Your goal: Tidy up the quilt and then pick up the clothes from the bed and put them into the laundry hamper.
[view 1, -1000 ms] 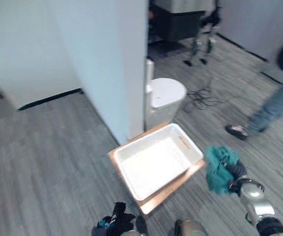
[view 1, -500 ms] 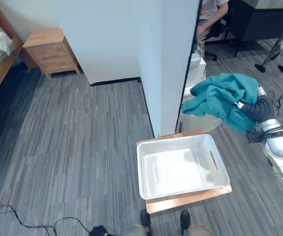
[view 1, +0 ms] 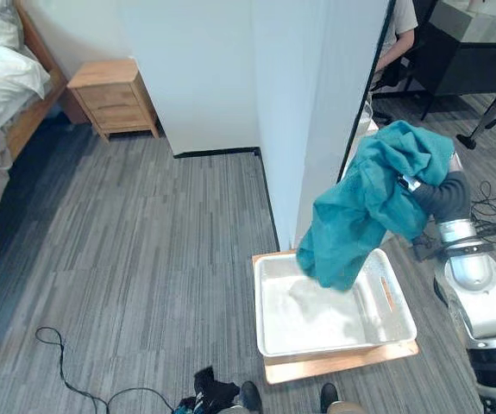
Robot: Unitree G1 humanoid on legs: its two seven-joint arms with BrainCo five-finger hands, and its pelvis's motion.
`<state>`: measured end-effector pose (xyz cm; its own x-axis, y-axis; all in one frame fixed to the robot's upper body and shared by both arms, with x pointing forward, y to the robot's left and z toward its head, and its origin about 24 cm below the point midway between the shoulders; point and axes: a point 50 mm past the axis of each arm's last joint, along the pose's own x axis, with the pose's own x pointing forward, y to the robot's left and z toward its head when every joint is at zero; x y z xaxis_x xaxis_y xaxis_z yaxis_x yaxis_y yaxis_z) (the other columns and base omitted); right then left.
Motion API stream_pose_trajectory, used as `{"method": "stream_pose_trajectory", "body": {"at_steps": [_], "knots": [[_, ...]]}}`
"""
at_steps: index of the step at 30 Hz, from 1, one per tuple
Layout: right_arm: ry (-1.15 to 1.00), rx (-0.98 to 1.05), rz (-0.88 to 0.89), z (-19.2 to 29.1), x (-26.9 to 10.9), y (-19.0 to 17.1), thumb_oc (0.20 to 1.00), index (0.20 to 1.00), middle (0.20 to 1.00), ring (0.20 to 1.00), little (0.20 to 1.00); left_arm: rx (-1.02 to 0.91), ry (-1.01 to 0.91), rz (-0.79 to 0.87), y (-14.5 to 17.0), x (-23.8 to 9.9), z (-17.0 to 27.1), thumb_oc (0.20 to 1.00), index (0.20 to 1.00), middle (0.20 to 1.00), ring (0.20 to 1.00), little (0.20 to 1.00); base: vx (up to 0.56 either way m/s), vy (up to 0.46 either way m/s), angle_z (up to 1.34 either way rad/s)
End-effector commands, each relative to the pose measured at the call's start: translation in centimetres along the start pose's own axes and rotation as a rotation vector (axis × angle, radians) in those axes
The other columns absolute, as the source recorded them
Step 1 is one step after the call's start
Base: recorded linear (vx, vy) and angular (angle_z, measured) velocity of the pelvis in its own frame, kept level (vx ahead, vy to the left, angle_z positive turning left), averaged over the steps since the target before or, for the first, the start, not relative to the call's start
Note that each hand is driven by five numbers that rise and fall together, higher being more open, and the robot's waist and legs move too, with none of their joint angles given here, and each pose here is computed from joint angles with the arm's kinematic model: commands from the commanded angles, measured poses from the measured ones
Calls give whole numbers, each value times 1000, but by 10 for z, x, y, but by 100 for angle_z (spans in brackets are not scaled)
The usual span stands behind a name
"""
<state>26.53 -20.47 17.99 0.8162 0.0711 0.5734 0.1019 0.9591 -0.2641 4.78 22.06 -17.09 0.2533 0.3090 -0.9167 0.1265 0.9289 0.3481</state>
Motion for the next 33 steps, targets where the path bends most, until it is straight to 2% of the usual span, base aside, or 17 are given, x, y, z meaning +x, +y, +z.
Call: {"method": "stream_pose_trajectory", "body": {"at_steps": [1, 4, 7, 8, 12, 14, 15, 16, 17, 18, 19, 21, 22, 26, 27, 29, 33], "knots": [[-87, 5, -91, 11, 0, -13, 200, 200, 200, 200, 200, 64, 16, 6, 0, 0, -2, 200, 200, 200, 200, 200, 11, 2, -5], [12, 28, -51, -7, -12, -2, 200, 200, 200, 200, 200, 71, 19, -1, -2, 0, -4, 200, 200, 200, 200, 200, -3, 5, -6], [275, 29, 59, -53, -44, 26, 200, 200, 200, 200, 200, 74, 19, -14, -5, -1, -4, 200, 200, 200, 200, 200, -12, 5, -3], [461, -65, 169, -87, -70, 46, 1000, 1000, 1000, 1000, 1000, 61, -16, -12, -7, 0, 5, 200, 200, 200, 200, 200, 0, 0, 0], [580, -237, 227, -114, -84, 53, 1000, 1000, 1000, 1000, 1000, 17, -107, 11, -4, 1, 28, 200, 200, 200, 200, 200, -1, -9, 1], [661, -359, 206, -133, -93, 45, 1000, 1000, 1000, 1000, 1000, 31, -297, 63, 7, -2, 68, 200, 200, 200, 200, 200, -11, -40, 6], [660, -359, 205, -133, -93, 46, 1000, 1000, 1000, 1000, 1000, 31, -297, 63, 7, -2, 68, 200, 200, 200, 200, 200, -15, -46, 5], [650, -501, 227, -137, -94, 33, 1000, 1000, 1000, 1000, 1000, 67, -445, 109, 20, -9, 95, 200, 200, 200, 200, 200, -11, -25, 18], [650, -501, 227, -137, -94, 33, 1000, 1000, 1000, 1000, 1000, 67, -444, 110, 20, -9, 95, 200, 200, 200, 200, 200, -6, -35, 28], [611, -644, 250, -137, -93, 19, 1000, 1000, 1000, 1000, 1000, 70, -539, 141, 31, -15, 110, 200, 200, 200, 200, 200, 30, -37, 29], [433, -982, 378, -126, -89, -3, 1000, 1000, 1000, 1000, 1000, 86, -710, 222, 55, -31, 131, 200, 200, 200, 200, 200, 23, -51, 12], [473, -1109, 466, -133, -122, -24, 1000, 1000, 1000, 1000, 1000, 194, -968, 351, 84, -64, 163, 200, 200, 200, 200, 200, 19, -50, 8], [474, -1108, 467, -133, -123, -23, 1000, 1000, 1000, 1000, 1000, 196, -966, 351, 85, -64, 163, 200, 200, 200, 200, 200, 16, -44, 11], [672, -1164, 456, -135, -172, -58, 1000, 1000, 1000, 1000, 1000, 97, -1230, 405, 117, -117, 192, 200, 200, 200, 200, 200, -9, -25, -1], [672, -1163, 455, -135, -172, -57, 1000, 1000, 1000, 1000, 1000, 98, -1230, 405, 118, -117, 192, 200, 200, 200, 200, 200, 0, 0, 0], [758, -1145, 435, -135, -187, -67, 1000, 1000, 1000, 1000, 1000, 161, -1400, 409, 126, -152, 211, 200, 200, 200, 200, 200, 0, -6, -6], [845, -1118, 479, -143, -205, -64, 1000, 1000, 1000, 1000, 1000, 174, -1501, 377, 120, -169, 235, 200, 200, 200, 200, 200, 0, 11, -17]]}}
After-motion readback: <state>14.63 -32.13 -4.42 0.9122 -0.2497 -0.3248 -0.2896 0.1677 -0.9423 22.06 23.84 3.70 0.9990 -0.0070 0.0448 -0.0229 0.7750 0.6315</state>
